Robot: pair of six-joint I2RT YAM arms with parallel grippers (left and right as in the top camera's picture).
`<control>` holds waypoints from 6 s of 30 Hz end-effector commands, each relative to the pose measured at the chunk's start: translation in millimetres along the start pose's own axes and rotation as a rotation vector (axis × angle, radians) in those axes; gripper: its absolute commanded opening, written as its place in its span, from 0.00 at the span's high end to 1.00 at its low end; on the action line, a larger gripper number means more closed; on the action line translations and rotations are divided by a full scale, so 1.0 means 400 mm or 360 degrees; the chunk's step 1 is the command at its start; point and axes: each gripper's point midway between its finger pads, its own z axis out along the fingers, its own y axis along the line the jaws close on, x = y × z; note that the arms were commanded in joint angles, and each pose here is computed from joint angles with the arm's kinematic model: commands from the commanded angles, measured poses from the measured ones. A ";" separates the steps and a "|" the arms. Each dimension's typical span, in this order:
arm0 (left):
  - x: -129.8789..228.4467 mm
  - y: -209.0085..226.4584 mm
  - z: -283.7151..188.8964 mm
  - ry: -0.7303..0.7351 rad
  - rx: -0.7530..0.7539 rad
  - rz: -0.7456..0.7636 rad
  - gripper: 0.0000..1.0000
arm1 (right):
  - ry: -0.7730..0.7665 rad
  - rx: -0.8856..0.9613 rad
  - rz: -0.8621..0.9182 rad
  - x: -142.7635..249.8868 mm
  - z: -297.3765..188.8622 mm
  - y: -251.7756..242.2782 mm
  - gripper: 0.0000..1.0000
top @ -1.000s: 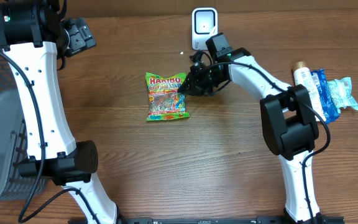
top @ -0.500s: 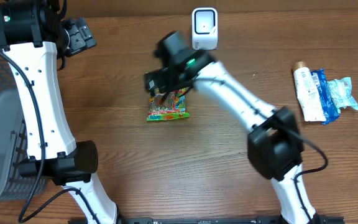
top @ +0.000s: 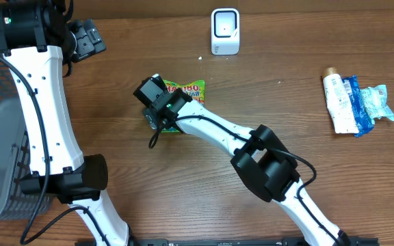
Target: Scan the item barcode
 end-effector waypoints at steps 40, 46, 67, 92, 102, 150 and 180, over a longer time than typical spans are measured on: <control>-0.003 0.003 -0.017 -0.0027 0.0011 0.0015 0.00 | 0.0325 -0.1608 0.0057 -0.026 -0.439 0.063 0.96; -0.003 0.003 -0.017 -0.0027 0.0011 0.0015 0.00 | 0.0170 -0.2254 0.0170 -0.090 -0.531 0.042 0.96; -0.003 0.003 -0.017 -0.0026 0.0011 0.0016 0.00 | 0.0172 -0.1802 0.1072 -0.020 -0.153 -0.134 0.96; -0.003 0.003 -0.018 -0.0027 0.0011 0.0015 0.01 | 0.0167 -0.0557 0.0717 0.074 -0.192 -0.420 0.22; -0.003 0.003 -0.017 -0.0026 0.0011 0.0016 0.00 | 0.0232 -0.0965 0.0521 0.077 -0.243 -0.238 0.96; -0.003 0.003 -0.017 -0.0026 0.0011 0.0016 0.00 | -0.0036 -0.0652 -0.0025 -0.044 -0.092 -0.287 0.33; -0.003 0.003 -0.017 -0.0027 0.0011 0.0015 0.00 | 0.0887 -0.0176 0.1061 0.261 -0.082 -0.533 0.40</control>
